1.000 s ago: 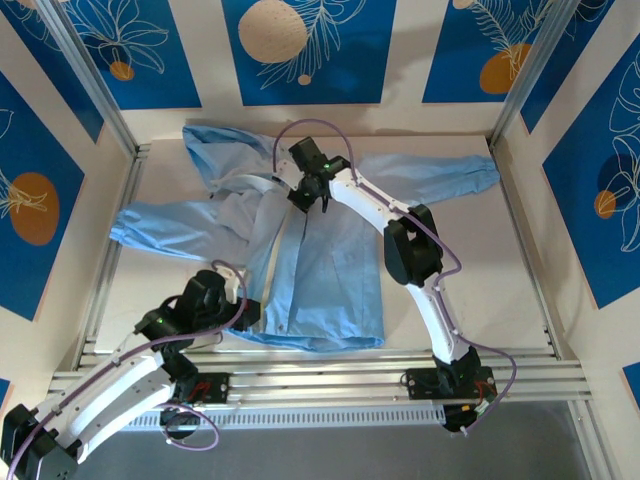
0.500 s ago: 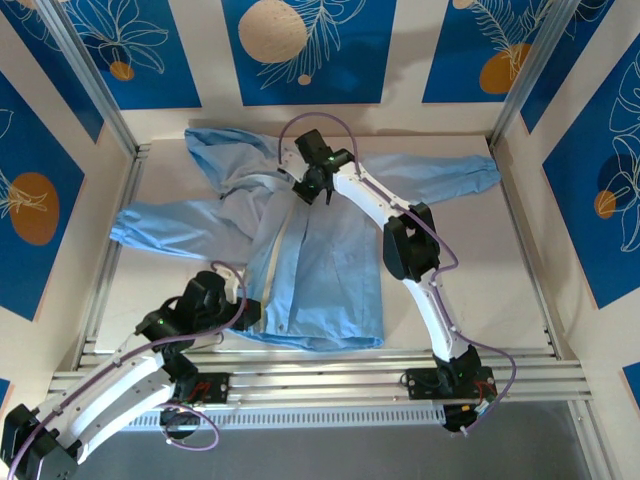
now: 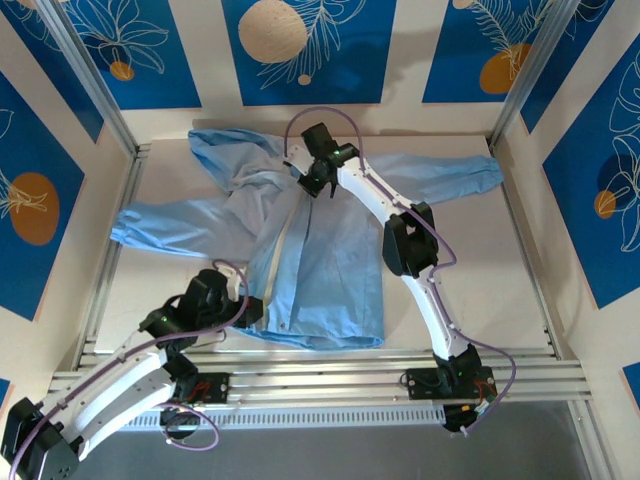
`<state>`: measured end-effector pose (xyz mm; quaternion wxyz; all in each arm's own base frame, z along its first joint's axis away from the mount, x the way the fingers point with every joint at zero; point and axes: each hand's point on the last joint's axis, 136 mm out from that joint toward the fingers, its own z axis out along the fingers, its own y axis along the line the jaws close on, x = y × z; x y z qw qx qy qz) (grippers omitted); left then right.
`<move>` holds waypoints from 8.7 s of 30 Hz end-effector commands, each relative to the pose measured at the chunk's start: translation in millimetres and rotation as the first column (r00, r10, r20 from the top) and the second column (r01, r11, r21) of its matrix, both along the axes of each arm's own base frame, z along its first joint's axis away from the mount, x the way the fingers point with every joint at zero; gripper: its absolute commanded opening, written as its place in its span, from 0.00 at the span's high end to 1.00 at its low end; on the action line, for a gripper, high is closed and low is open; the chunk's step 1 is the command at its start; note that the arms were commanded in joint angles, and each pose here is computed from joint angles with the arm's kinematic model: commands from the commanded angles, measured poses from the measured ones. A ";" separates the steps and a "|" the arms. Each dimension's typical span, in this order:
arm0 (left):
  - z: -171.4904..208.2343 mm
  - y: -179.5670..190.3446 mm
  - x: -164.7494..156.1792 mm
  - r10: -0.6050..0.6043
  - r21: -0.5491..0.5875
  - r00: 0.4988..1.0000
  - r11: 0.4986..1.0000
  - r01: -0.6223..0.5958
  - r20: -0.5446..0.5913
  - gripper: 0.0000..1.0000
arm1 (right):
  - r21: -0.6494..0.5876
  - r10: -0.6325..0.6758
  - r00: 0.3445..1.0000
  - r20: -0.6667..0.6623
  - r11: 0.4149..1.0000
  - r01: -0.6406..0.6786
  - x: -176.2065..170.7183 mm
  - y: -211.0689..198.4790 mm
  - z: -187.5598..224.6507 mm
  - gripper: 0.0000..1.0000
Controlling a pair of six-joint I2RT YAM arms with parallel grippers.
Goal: Zip up the jacket
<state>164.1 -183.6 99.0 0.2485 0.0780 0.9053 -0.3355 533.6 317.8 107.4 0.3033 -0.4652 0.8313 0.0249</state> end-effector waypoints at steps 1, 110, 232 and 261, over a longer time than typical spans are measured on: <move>-14.4 -1.3 -23.3 -0.058 -0.008 0.992 0.998 0.057 -0.111 1.00 | -0.038 -0.150 0.976 0.157 0.987 0.158 56.9 -56.4 18.4 1.00; 53.0 -91.3 338.3 0.027 0.159 0.999 0.987 -0.033 0.042 0.44 | 0.429 -0.406 0.707 -0.579 0.586 0.688 12.9 -71.6 20.5 0.96; 66.5 -88.5 364.2 -0.207 0.086 0.763 0.977 0.196 0.612 1.00 | 0.647 0.198 0.648 -0.735 0.491 0.583 -4.6 31.3 56.4 0.71; 62.7 -90.9 367.1 -0.208 0.078 0.783 0.977 0.201 0.586 1.00 | 0.655 0.245 0.632 -0.735 0.496 0.570 -14.8 42.9 63.2 0.71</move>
